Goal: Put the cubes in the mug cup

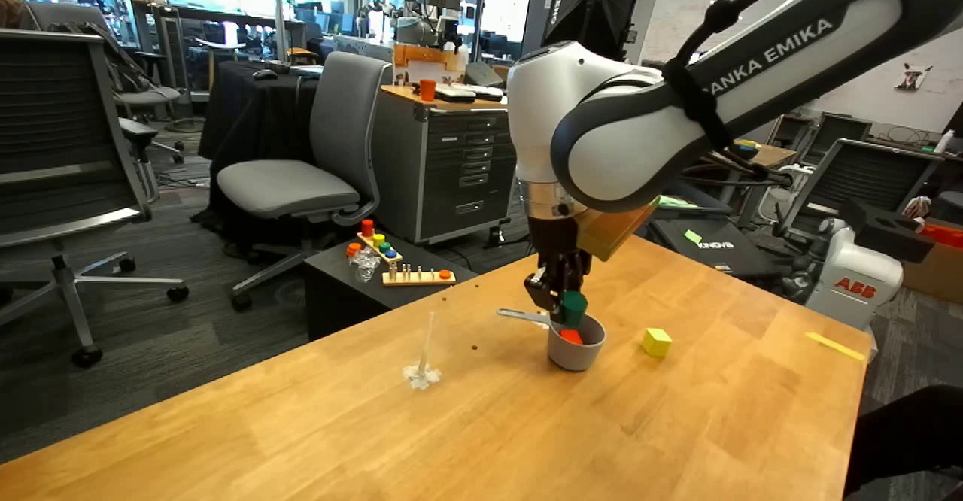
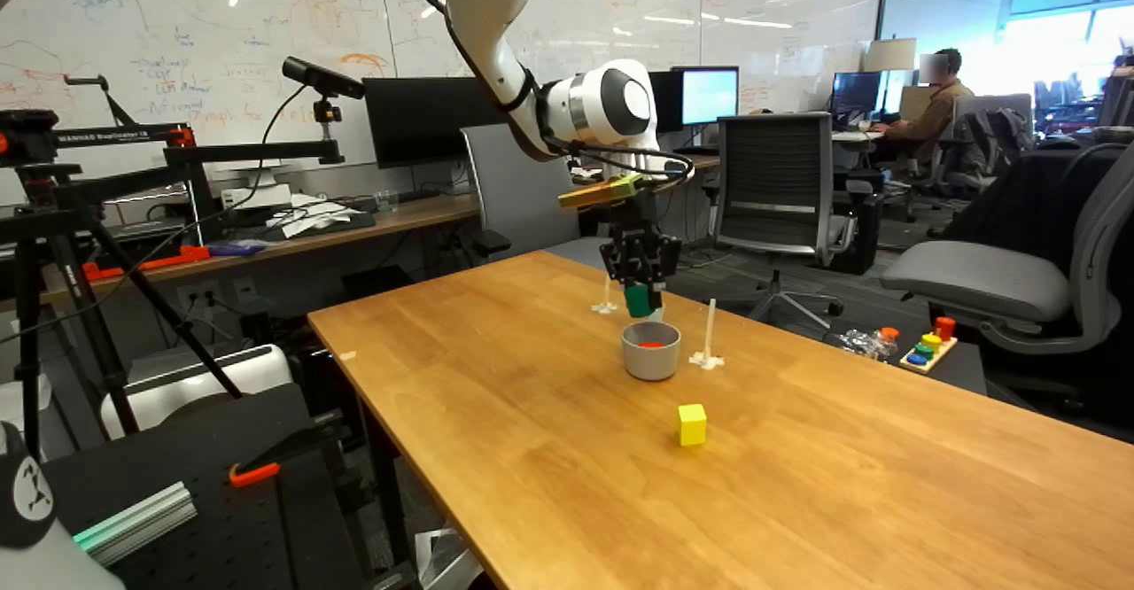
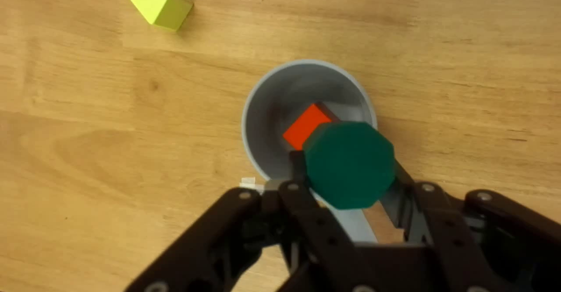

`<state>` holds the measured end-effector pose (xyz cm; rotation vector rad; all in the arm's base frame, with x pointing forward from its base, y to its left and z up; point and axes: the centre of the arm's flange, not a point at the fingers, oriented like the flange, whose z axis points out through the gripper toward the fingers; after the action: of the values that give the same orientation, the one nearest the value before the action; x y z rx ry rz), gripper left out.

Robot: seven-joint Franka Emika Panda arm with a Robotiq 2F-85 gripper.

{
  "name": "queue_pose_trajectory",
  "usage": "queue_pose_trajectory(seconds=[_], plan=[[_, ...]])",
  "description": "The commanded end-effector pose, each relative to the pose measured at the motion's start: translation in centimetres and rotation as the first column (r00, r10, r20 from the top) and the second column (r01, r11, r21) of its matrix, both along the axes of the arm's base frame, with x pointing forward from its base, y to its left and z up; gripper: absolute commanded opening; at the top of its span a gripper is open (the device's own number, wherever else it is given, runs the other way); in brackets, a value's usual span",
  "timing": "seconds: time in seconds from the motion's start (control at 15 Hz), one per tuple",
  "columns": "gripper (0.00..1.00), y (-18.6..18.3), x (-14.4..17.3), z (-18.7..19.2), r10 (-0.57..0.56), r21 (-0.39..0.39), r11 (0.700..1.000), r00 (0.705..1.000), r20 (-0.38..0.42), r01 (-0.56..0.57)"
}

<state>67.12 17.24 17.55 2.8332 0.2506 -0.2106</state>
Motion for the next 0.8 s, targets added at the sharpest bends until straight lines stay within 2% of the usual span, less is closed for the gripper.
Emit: queue_pose_trajectory(seconds=[0.0, 0.07, 0.13, 0.27, 0.47, 0.73], plan=[[0.18, -1.1, -1.7, 0.8, -0.006, -0.004, 1.000, 1.000, 0.000, 0.006], [0.18, -1.1, -1.8, 0.6, -0.011, -0.004, 1.000, 1.000, -0.008, 0.011], [0.68, -1.2, -1.8, 0.4, -0.017, -0.002, 1.000, 1.000, -0.016, 0.017], [0.75, -1.2, -1.8, 0.2, -0.018, -0.001, 1.000, 1.000, -0.025, 0.018], [0.98, -1.1, -1.9, 0.3, -0.014, 0.000, 1.000, 1.000, -0.024, 0.014], [1.00, -1.1, -2.1, 1.4, -0.008, 0.009, 1.000, 1.000, -0.013, 0.008]])
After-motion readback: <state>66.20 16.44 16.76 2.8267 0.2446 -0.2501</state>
